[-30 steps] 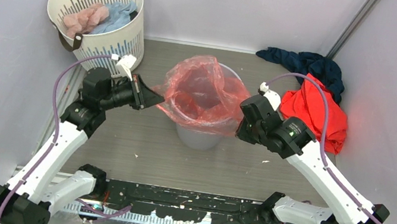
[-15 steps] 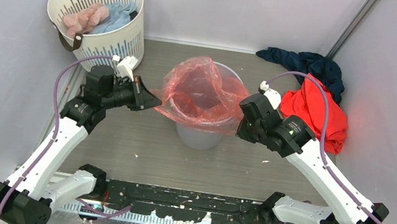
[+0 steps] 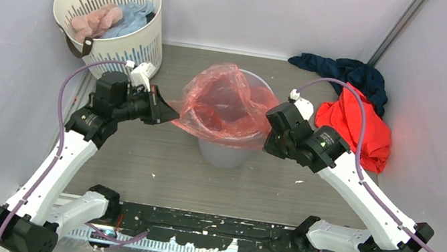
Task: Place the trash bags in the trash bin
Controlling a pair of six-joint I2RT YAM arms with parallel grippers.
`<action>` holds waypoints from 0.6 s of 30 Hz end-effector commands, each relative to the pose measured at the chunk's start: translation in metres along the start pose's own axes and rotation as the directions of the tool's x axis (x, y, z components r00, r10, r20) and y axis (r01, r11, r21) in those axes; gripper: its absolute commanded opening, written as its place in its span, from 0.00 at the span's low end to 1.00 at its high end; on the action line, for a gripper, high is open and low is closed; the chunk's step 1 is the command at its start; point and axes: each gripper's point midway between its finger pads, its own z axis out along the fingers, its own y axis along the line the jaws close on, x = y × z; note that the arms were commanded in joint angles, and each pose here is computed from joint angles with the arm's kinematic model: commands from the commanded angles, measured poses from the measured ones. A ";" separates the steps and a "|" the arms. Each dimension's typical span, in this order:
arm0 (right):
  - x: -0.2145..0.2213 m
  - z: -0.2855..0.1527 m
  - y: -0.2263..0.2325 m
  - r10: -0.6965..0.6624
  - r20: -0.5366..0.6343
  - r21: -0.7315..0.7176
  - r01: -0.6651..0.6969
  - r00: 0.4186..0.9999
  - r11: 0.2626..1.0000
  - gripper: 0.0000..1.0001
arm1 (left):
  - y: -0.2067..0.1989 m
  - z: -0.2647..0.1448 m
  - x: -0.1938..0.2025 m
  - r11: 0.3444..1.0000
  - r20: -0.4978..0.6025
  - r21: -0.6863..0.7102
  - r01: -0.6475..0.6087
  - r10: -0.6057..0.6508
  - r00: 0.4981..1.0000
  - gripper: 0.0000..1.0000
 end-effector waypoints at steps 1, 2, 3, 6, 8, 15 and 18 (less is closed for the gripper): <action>-0.021 -0.012 0.008 0.045 0.080 -0.036 -0.043 0.996 0.998 0.01 | -0.011 -0.005 -0.022 0.999 0.049 0.001 -0.046 0.045 0.998 0.00; -0.021 -0.012 0.008 0.046 0.082 -0.036 -0.043 0.996 0.998 0.01 | -0.011 -0.005 -0.024 0.999 0.052 -0.003 -0.046 0.046 0.998 0.00; -0.022 -0.013 0.007 0.047 0.084 -0.035 -0.044 0.995 0.998 0.01 | -0.011 -0.005 -0.026 0.999 0.052 -0.006 -0.044 0.044 0.998 0.00; -0.022 -0.014 0.009 0.052 0.085 -0.043 -0.048 0.995 0.998 0.01 | -0.013 -0.004 -0.032 0.999 0.065 -0.009 -0.045 0.046 0.997 0.00; -0.023 -0.014 0.010 0.056 0.089 -0.049 -0.052 0.994 0.997 0.01 | -0.013 -0.003 -0.036 0.999 0.068 -0.013 -0.046 0.046 0.997 0.00; -0.029 -0.015 0.012 0.054 0.114 -0.055 -0.048 0.992 0.997 0.05 | -0.014 0.003 -0.048 0.999 0.075 -0.021 -0.047 0.049 0.996 0.00; -0.032 -0.016 0.012 0.054 0.125 -0.056 -0.047 0.991 0.997 0.13 | -0.016 0.008 -0.056 0.999 0.087 -0.014 -0.050 0.051 0.995 0.00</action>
